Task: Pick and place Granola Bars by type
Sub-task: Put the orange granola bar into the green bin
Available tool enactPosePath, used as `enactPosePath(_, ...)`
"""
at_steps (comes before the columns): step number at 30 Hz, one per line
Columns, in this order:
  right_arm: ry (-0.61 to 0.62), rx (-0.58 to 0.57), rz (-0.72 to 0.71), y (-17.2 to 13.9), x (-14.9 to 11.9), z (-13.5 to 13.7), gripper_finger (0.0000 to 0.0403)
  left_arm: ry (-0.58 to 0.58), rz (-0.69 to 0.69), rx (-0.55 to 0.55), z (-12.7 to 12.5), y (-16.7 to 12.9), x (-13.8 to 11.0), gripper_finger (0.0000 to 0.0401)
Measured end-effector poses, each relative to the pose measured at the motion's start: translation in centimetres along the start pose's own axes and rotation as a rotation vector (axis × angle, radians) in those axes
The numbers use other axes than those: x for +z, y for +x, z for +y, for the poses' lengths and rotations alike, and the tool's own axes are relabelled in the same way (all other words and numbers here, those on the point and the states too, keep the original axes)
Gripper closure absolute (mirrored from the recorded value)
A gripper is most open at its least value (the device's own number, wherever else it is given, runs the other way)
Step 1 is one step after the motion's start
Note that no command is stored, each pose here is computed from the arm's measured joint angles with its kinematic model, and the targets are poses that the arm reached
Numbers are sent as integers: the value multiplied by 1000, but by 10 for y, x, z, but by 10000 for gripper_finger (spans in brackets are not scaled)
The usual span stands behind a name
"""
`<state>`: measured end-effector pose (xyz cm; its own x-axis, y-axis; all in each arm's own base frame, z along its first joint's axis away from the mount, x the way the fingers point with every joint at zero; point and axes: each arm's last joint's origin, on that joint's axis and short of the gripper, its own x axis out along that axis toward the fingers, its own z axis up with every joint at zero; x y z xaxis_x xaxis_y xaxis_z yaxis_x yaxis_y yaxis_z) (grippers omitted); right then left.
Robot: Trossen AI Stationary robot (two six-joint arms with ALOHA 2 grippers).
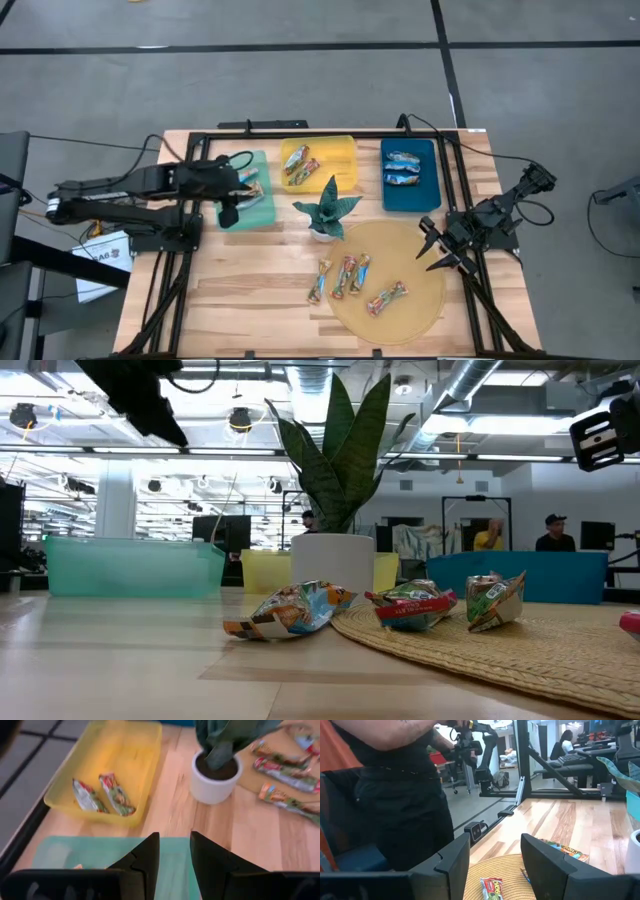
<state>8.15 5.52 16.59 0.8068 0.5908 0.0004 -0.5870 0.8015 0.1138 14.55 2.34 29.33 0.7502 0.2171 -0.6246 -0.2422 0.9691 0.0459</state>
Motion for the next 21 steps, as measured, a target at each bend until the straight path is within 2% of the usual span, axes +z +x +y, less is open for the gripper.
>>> enactPosePath(6, 0, 0, 0, 0, 0, 0, 234, -14, -125, -59, -6, -16, -15, 298)
enactPosePath(12, 0, 0, 0, 0, 0, 0, 234, -40, -241, -139, -14, -20, -27, 298)
enactPosePath(16, 0, 0, 0, 0, 0, 0, 234, -17, -295, -192, -20, -21, -27, 298)
enactPosePath(21, 0, 0, 0, 0, 0, 0, 234, 54, -430, -272, -32, -23, -22, 298)
